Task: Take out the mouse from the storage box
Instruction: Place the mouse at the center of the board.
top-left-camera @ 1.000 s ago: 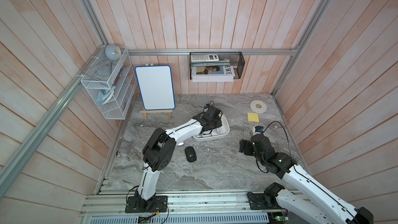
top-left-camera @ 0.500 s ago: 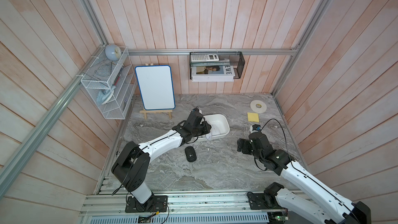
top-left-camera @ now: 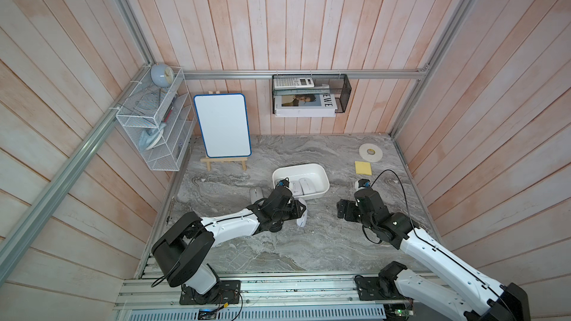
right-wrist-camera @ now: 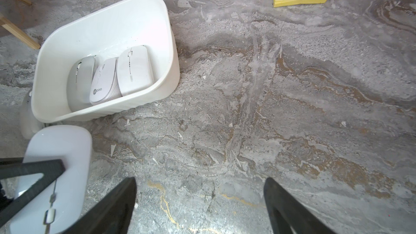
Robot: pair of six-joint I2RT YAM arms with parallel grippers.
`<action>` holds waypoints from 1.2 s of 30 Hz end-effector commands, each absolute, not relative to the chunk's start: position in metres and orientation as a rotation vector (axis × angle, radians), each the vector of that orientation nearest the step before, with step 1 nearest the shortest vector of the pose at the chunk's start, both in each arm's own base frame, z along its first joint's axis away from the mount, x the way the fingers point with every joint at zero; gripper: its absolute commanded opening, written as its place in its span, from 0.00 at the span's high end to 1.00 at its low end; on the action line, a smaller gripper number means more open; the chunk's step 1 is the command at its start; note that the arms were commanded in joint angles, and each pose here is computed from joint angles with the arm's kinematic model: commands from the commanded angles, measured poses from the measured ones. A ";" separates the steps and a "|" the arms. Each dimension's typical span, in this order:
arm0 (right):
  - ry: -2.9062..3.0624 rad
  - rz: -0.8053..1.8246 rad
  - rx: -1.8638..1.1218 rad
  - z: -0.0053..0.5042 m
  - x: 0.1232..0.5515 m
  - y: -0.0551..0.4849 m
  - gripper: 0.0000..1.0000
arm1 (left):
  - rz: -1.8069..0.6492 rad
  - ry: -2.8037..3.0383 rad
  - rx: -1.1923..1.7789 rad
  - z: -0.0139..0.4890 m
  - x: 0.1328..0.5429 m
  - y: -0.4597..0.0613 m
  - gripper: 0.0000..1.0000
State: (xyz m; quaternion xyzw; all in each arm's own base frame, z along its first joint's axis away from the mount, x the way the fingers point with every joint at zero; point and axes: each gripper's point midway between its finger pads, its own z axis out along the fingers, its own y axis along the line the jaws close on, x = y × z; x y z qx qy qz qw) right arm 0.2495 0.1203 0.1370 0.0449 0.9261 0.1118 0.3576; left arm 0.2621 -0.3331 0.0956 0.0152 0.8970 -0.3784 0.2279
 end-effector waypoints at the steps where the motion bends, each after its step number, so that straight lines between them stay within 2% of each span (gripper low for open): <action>1: 2.378 0.332 0.121 0.146 0.255 0.127 0.08 | -1.129 2.418 0.068 0.102 0.253 -0.349 0.88; 6: 2.392 0.349 0.133 0.142 0.255 0.130 0.07 | -1.141 2.448 0.097 0.088 0.239 -0.355 0.88; 23: 2.411 0.359 0.142 0.137 0.257 0.134 0.08 | -1.105 2.519 0.027 0.048 0.225 -0.338 0.88; 28: 2.412 0.359 0.137 0.138 0.258 0.135 0.08 | -1.088 2.524 0.012 0.044 0.226 -0.336 0.82; 33: 2.410 0.357 0.133 0.140 0.259 0.136 0.08 | -1.031 2.528 -0.018 0.039 0.229 -0.328 0.74; 36: 2.406 0.354 0.129 0.142 0.259 0.136 0.08 | -0.995 2.539 -0.040 0.035 0.230 -0.323 0.65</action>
